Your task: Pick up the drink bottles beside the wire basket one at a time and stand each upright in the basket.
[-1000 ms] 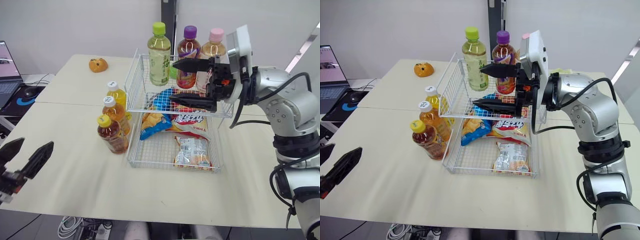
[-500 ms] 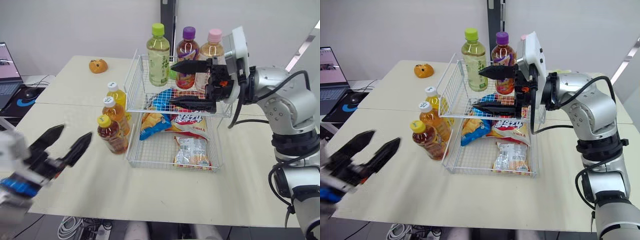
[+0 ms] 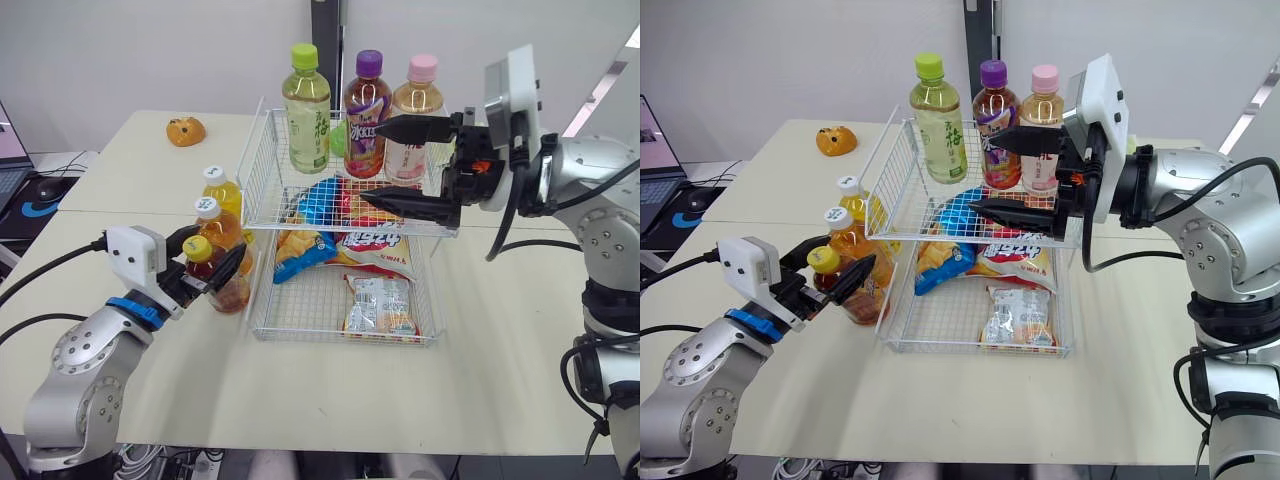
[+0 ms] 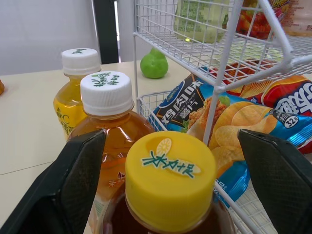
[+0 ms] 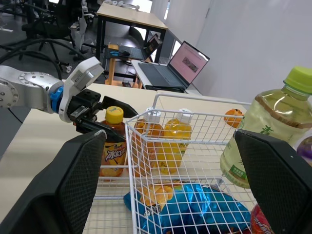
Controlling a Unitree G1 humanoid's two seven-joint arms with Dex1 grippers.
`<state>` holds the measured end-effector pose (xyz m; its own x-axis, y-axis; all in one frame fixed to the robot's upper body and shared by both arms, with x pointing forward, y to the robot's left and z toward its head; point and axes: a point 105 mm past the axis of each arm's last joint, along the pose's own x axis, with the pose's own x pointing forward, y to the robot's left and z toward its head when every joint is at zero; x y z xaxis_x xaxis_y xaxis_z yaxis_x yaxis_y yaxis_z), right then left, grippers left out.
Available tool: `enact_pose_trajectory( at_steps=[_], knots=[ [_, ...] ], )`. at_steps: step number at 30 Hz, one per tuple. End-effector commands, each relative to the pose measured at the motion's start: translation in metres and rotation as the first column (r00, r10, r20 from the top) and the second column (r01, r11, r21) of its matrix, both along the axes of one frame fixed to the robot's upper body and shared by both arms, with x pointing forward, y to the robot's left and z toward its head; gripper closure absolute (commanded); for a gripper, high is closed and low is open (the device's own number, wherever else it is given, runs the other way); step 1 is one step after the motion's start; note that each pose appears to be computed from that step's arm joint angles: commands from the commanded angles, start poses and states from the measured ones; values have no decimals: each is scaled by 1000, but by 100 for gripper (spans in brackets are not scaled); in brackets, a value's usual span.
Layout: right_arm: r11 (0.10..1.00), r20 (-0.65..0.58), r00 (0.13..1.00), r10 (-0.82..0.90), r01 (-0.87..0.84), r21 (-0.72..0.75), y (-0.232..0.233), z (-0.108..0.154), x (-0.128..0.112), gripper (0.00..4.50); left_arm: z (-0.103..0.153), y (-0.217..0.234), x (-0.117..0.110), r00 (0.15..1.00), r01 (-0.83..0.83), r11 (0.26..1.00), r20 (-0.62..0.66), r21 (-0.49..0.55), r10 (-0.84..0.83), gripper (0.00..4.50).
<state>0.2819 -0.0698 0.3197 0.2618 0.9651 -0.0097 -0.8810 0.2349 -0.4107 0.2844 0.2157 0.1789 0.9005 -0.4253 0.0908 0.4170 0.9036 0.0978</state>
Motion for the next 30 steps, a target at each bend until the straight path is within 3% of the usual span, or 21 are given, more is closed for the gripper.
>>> enact_pose_trajectory(
  at_steps=[1, 6, 8, 12, 15, 20, 30],
  knots=[
    [1000, 43, 999, -11, 11, 17, -4, 8, -6, 0, 5, -1, -2, 999, 0, 1000, 45, -5, 0, 123],
    [1000, 41, 999, -13, 12, 15, -4, 4, -6, 0, 5, 0, -3, 999, -4, 1000, 49, -15, 4, 278],
    [1000, 41, 999, -9, 8, 15, -3, 4, -6, 0, 3, 3, -6, 999, -7, 1000, 43, -16, 8, 310],
    [1000, 41, 999, -4, 4, 16, -3, 4, -5, 0, 3, 9, -10, 999, -21, 1000, 38, -15, 21, 310],
    [1000, 43, 999, 3, -4, 23, -2, 4, -4, 0, 20, 14, -16, 997, -5, 1000, 72, -26, 7, 310],
    [998, 54, 998, 18, -22, 60, 1, 9, 1, 0, 68, 24, -25, 991, 73, 997, 116, -11, -71, 310],
    [994, 89, 996, 25, -35, 105, 4, 13, 11, 0, 191, 15, -51, 934, 354, 933, 23, 69, -356, 310]
  ],
)
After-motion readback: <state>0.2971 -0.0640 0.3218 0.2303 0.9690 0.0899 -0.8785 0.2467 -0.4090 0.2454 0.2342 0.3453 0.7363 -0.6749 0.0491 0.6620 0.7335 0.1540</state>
